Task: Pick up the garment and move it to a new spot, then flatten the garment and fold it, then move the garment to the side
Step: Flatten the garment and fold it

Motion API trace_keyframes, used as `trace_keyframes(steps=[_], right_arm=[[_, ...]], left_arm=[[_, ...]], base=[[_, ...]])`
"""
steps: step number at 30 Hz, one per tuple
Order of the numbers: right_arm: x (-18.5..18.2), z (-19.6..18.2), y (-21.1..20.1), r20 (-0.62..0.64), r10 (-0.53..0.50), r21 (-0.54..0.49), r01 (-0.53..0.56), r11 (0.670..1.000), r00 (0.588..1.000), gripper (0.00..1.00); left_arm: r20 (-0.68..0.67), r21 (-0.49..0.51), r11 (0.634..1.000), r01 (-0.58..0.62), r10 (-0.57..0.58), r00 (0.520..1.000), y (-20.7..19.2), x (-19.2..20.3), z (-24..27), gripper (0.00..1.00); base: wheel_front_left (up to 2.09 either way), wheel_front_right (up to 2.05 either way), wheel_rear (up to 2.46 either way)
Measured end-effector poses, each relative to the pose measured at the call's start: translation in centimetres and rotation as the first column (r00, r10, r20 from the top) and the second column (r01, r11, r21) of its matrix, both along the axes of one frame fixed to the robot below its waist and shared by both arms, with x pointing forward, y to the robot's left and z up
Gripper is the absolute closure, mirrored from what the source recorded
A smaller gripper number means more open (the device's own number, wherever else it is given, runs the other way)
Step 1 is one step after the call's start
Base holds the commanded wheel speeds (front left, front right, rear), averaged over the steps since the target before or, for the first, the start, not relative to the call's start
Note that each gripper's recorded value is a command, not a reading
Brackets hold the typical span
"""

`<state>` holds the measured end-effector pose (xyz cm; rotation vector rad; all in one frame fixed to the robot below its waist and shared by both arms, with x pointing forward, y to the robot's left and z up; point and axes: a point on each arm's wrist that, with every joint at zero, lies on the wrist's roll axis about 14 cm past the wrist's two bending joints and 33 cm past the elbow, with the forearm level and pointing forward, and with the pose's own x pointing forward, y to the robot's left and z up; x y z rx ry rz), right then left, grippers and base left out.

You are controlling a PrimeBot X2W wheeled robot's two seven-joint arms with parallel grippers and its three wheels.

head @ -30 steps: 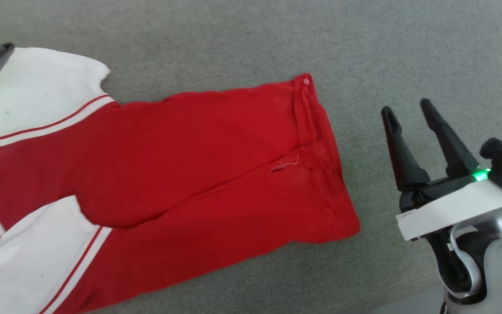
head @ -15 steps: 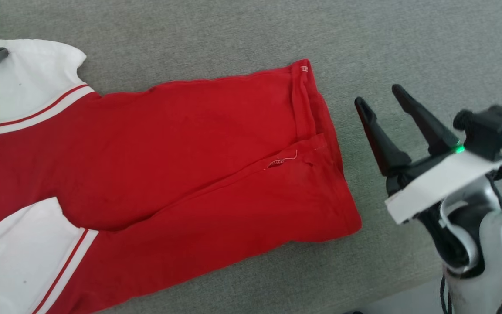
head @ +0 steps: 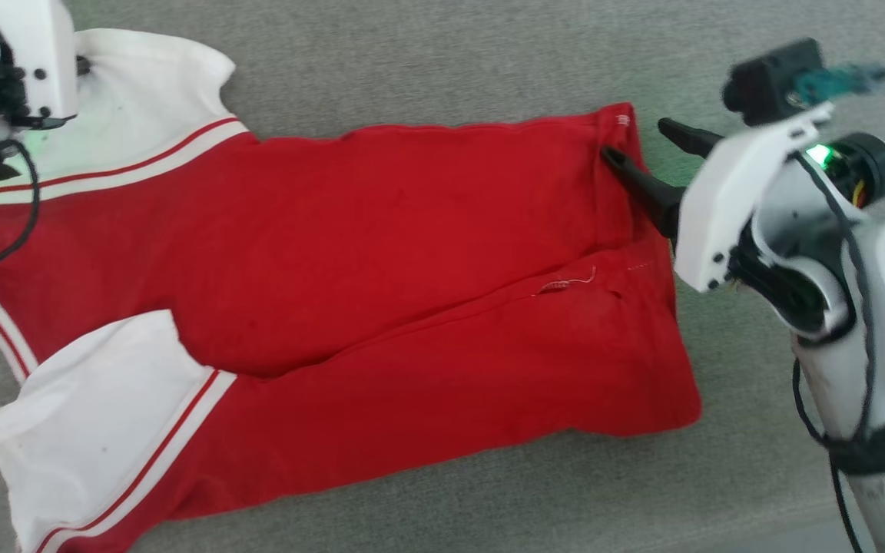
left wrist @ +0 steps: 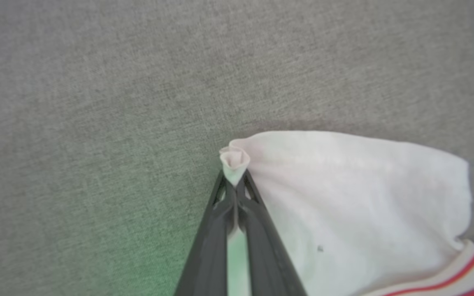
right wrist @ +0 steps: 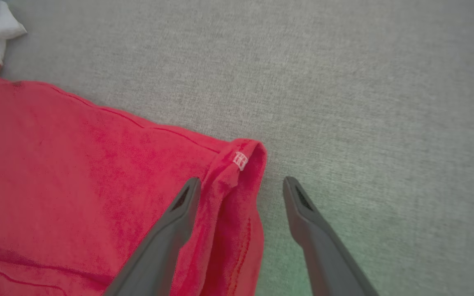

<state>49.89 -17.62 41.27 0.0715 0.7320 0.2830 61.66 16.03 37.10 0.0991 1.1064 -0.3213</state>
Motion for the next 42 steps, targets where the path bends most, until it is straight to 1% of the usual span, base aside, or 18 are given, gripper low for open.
trace_keyframes(steps=[4, 9, 10, 11, 14, 17, 22, 27, 34, 37, 42], right_arm=[[0.6, -2.2, 0.9, -0.131, 0.049, -0.044, -0.055, 0.997, 0.990, 0.00], [0.9, -3.7, 1.8, -0.270, 0.094, -0.084, -0.120, 0.989, 0.958, 0.00], [0.9, -3.7, 1.9, -0.292, 0.101, -0.090, -0.133, 0.987, 0.951, 0.35], [0.8, -3.8, 1.9, -0.310, 0.108, -0.099, -0.145, 0.985, 0.944, 1.00], [0.9, -3.6, 2.1, -0.329, 0.118, -0.099, -0.159, 0.982, 0.937, 1.00], [0.9, -3.0, 2.2, -0.318, 0.128, -0.099, -0.168, 0.981, 0.939, 1.00], [0.7, -1.7, 1.8, -0.259, 0.135, -0.095, -0.164, 0.982, 0.956, 1.00], [0.6, 0.5, 1.6, -0.183, 0.146, -0.091, -0.165, 0.982, 0.972, 1.00], [0.3, 3.1, 1.5, -0.104, 0.167, -0.100, -0.177, 0.979, 0.980, 1.00], [-0.1, 4.5, 1.9, -0.063, 0.183, -0.095, -0.189, 0.977, 0.981, 1.00], [-1.1, 6.3, 2.0, -0.019, 0.197, -0.084, -0.198, 0.977, 0.980, 1.00]], left_arm=[[0.007, -0.001, 1.000, -0.005, 0.005, 1.000, 0.2, -0.1, 0.1, 1.00], [0.020, -0.008, 1.000, -0.011, 0.011, 1.000, 0.2, -0.2, 0.3, 1.00], [0.023, -0.009, 1.000, -0.012, 0.012, 1.000, 0.2, -0.2, 0.3, 1.00], [0.027, -0.011, 1.000, -0.013, 0.013, 1.000, 0.1, -0.2, 0.4, 1.00], [0.042, -0.020, 1.000, -0.018, 0.019, 0.999, 0.1, -0.3, 0.8, 1.00], [0.051, -0.027, 0.999, -0.023, 0.024, 0.998, 0.2, -0.5, 1.6, 1.00], [0.070, -0.034, 0.999, -0.032, 0.034, 0.997, 1.0, -1.2, 3.6, 1.00], [0.112, -0.031, 0.999, -0.006, 0.010, 0.994, 1.4, -1.9, 6.5, 1.00], [0.131, -0.016, 0.999, 0.039, -0.037, 0.991, 2.1, -4.0, 9.3, 1.00], [0.127, 0.005, 0.998, 0.064, -0.065, 0.990, 2.8, -5.6, 10.1, 1.00], [0.130, 0.018, 0.997, 0.077, -0.078, 0.988, 3.4, -8.1, 11.6, 1.00]], base=[[0.00, 0.00, 0.00], [0.00, 0.00, 0.00], [0.00, 0.00, 0.00], [0.00, 0.00, 0.00], [0.00, 0.00, 0.00], [0.00, 0.00, 0.00], [0.00, 0.00, 0.00], [0.00, 0.00, 0.00], [0.00, 0.00, 0.00], [0.00, 0.00, 0.00], [0.00, 0.00, 0.00]])
